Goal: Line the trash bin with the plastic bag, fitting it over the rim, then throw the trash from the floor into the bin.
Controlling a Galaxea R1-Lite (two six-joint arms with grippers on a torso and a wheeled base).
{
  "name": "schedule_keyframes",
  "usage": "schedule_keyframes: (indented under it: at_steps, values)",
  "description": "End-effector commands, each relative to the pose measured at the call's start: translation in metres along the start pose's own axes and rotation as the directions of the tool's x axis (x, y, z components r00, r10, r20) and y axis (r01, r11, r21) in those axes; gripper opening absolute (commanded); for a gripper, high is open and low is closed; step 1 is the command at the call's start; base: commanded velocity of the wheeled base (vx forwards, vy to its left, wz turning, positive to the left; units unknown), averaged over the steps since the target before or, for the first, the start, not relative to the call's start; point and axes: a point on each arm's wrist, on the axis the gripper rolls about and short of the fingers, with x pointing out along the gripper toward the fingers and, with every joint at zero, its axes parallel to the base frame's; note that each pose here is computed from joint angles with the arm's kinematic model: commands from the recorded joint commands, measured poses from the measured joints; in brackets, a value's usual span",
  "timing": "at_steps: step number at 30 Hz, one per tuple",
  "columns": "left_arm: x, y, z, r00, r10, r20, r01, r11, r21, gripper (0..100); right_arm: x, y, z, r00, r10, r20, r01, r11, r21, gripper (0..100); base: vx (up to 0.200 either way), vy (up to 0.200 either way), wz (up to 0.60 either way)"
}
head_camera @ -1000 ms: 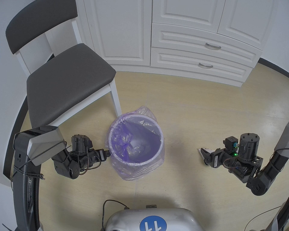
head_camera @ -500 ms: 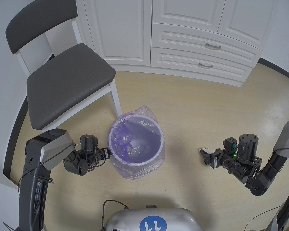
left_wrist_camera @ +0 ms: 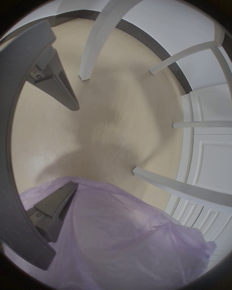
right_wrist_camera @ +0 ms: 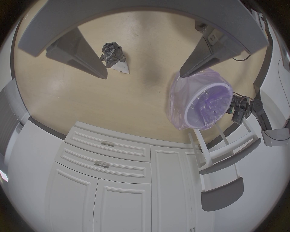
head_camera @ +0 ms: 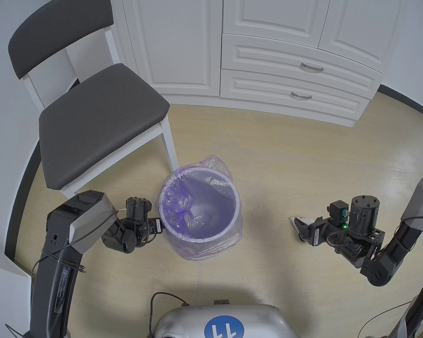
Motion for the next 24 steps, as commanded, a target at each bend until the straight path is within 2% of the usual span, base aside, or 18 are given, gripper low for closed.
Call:
schedule_keyframes:
  at_steps: [1, 6, 8, 10, 13, 15, 18, 22, 23, 24]
  values:
    - [-0.027, 0.004, 0.010, 1.000, -0.012, 0.025, 0.013, 1.000, -0.010, 100, -0.005, -0.002, 0.006, 1.000, 0.000, 0.024, 0.000, 1.000, 0.005, 100, 0.000, 0.000, 0.00]
    - [-0.062, 0.012, 0.015, 0.998, -0.011, 0.058, 0.012, 1.000, -0.005, 100, -0.019, -0.005, 0.016, 0.998, -0.009, 0.060, 0.010, 1.000, -0.012, 100, 0.000, 0.000, 0.00]
    - [-0.105, 0.019, 0.016, 0.998, -0.021, 0.064, 0.021, 1.000, 0.002, 100, -0.039, -0.013, 0.023, 0.995, -0.036, 0.092, 0.048, 0.991, -0.127, 100, 0.000, 0.000, 0.00]
    - [-0.134, 0.024, 0.017, 0.996, -0.053, 0.066, 0.052, 0.998, 0.022, 100, -0.054, -0.021, 0.028, 0.990, -0.077, 0.120, 0.097, 0.980, -0.173, 100, 0.000, 0.000, 0.00]
    - [-0.175, 0.034, 0.021, 0.993, -0.089, 0.075, 0.084, 0.994, 0.069, 100, -0.073, -0.031, 0.034, 0.981, -0.108, 0.162, 0.139, 0.971, -0.195, 100, 0.000, 0.000, 0.00]
    - [-0.195, 0.039, 0.021, 0.992, -0.105, 0.075, 0.097, 0.990, 0.102, 100, -0.083, -0.039, 0.034, 0.976, -0.134, 0.174, 0.171, 0.959, -0.225, 100, 0.000, 0.000, 0.00]
    - [-0.237, 0.048, 0.014, 0.988, -0.139, 0.060, 0.128, 0.979, 0.160, 100, -0.102, -0.056, 0.038, 0.955, -0.202, 0.219, 0.262, 0.920, -0.293, 100, 0.000, 0.000, 0.00]
    - [-0.287, 0.053, 0.008, 0.970, -0.224, 0.090, 0.201, 0.957, 0.211, 100, -0.119, -0.062, 0.050, 0.930, -0.228, 0.289, 0.309, 0.910, -0.276, 100, 0.000, 0.000, 0.00]
    - [-0.287, 0.053, 0.008, 0.970, -0.224, 0.090, 0.201, 0.957, 0.211, 100, -0.119, -0.062, 0.050, 0.930, -0.228, 0.289, 0.309, 0.910, -0.276, 100, 0.000, 0.000, 0.00]
    - [-0.313, 0.055, 0.005, 0.956, -0.268, 0.123, 0.235, 0.945, 0.227, 100, -0.127, -0.063, 0.053, 0.916, -0.245, 0.316, 0.340, 0.894, -0.291, 100, 0.000, 0.000, 0.00]
